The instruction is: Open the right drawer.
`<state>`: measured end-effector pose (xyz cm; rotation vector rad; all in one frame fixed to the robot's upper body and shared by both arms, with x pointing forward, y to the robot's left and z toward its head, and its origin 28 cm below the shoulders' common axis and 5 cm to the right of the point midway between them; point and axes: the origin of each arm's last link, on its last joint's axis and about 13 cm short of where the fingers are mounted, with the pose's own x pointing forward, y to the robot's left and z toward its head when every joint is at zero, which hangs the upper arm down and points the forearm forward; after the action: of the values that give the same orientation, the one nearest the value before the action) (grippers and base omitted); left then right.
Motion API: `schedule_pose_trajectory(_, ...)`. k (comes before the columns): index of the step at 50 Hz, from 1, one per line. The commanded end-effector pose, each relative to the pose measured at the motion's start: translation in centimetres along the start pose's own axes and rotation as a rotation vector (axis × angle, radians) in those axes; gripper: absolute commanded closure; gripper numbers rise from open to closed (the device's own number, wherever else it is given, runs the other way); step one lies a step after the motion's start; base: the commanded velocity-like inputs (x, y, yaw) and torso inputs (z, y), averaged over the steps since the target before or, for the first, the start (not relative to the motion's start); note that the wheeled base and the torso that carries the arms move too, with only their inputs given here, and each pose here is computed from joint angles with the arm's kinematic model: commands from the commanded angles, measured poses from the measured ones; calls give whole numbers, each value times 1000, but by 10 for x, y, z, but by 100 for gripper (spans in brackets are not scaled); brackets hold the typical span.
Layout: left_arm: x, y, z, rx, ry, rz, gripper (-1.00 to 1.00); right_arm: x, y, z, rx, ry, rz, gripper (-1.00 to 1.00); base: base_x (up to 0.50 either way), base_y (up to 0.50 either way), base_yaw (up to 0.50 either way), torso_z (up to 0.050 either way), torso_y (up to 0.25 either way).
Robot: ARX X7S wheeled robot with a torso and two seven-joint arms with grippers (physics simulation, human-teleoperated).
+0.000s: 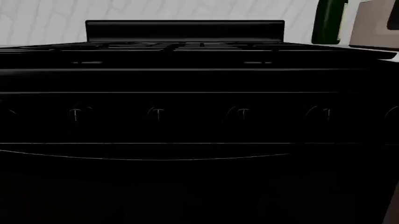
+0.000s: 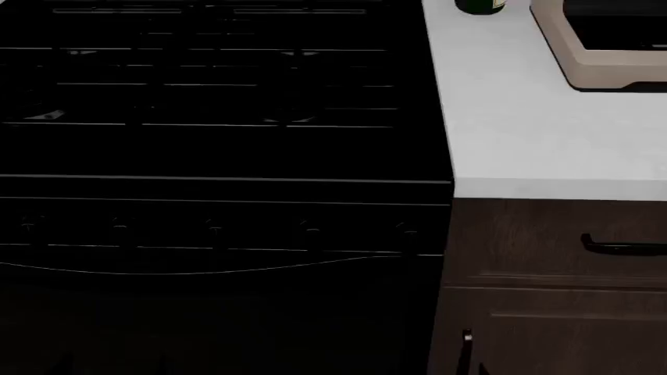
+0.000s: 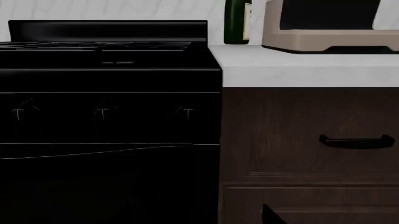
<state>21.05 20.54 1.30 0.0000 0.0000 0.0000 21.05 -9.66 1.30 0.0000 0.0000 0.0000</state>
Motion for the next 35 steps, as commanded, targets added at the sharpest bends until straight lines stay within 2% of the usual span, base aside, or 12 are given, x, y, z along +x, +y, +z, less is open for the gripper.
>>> schedule_pose_trajectory(1,0,0,-1,0,0,0,-100,0,0,0,-9,0,0,-100,0,0,0,0,0)
schedule_pose_trajectory(30,-1,2,0,5,6,6,-100,-1,0,4,26,-20,8,-100,0,0,0,0,0)
schedule_pose_trajectory(35,-1,2,1,6,8,7,-100,-1,0,3,24,-17,9,-100,0,-172,0,0,0)
